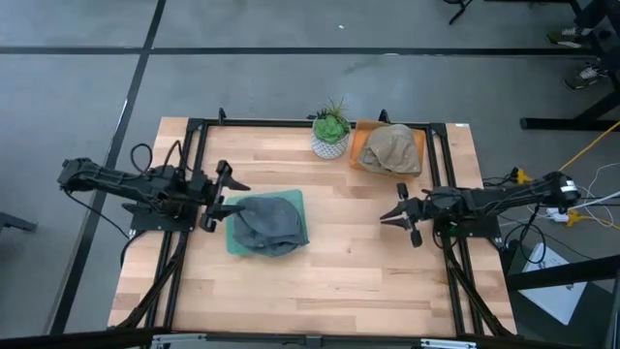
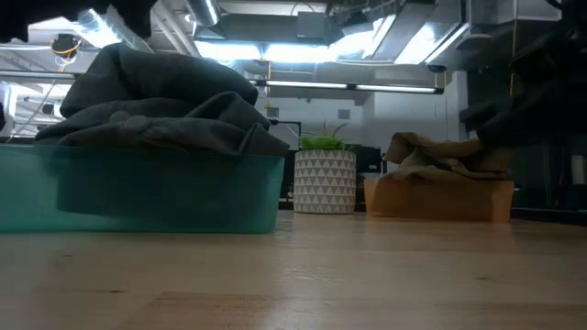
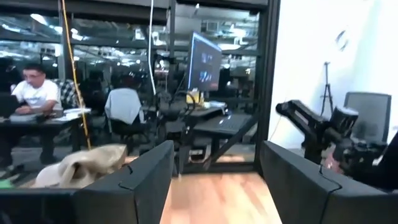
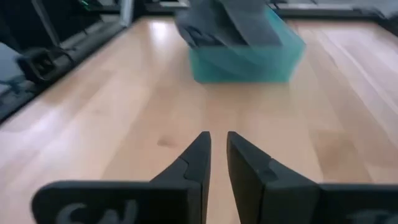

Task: Pick & Place hat
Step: Return to Home Position

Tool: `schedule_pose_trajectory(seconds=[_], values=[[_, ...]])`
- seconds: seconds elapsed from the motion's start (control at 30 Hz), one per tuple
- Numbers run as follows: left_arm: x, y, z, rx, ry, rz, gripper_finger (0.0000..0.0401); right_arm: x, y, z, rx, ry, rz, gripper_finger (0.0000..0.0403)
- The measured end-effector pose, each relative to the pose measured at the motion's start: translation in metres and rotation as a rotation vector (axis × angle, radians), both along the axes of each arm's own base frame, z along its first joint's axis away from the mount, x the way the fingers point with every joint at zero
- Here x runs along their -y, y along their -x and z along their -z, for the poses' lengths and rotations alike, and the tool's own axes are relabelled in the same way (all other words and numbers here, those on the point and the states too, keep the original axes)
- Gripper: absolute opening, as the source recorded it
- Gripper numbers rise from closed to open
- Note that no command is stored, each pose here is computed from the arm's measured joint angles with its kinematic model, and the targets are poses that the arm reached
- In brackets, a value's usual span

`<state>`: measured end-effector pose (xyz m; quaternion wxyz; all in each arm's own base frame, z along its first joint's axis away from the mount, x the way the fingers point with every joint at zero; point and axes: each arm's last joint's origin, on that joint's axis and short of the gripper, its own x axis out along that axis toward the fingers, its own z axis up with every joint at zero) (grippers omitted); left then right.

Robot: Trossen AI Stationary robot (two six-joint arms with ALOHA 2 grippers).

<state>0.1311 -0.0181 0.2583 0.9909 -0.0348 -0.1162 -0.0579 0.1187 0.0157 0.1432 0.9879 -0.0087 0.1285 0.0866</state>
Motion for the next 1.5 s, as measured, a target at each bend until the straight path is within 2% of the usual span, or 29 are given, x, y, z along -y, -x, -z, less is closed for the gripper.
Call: schedule_pose_trajectory(seconds=[0.13,0.27,0.53,0.7,1.03,1.33,1.5], values=[[-0.004,0.006,0.013,-0.048,-0.011,-0.035,0.0235,0.007,0.005,0.004,-0.048,0.003,0.058,0.0053],[-0.007,0.011,0.031,-0.053,-0.005,-0.073,0.0235,0.012,0.006,0.001,-0.007,0.040,0.099,0.0053],[-0.008,0.020,0.061,-0.013,0.013,-0.033,0.0235,0.019,0.006,0.000,-0.006,0.050,0.157,0.0053],[-0.007,0.022,0.071,-0.041,-0.034,-0.001,0.0235,0.022,0.006,0.001,-0.013,0.021,0.213,0.0053],[-0.007,0.027,0.091,-0.231,-0.108,0.004,0.0237,0.023,0.007,0.001,-0.014,0.008,0.229,0.0053],[-0.008,0.031,0.096,-0.249,-0.276,-0.033,0.0233,0.023,0.007,0.001,-0.014,0.006,0.229,0.0053],[-0.009,0.030,0.096,-0.251,-0.308,-0.069,0.0235,0.023,0.007,0.000,-0.013,0.006,0.229,0.0053]])
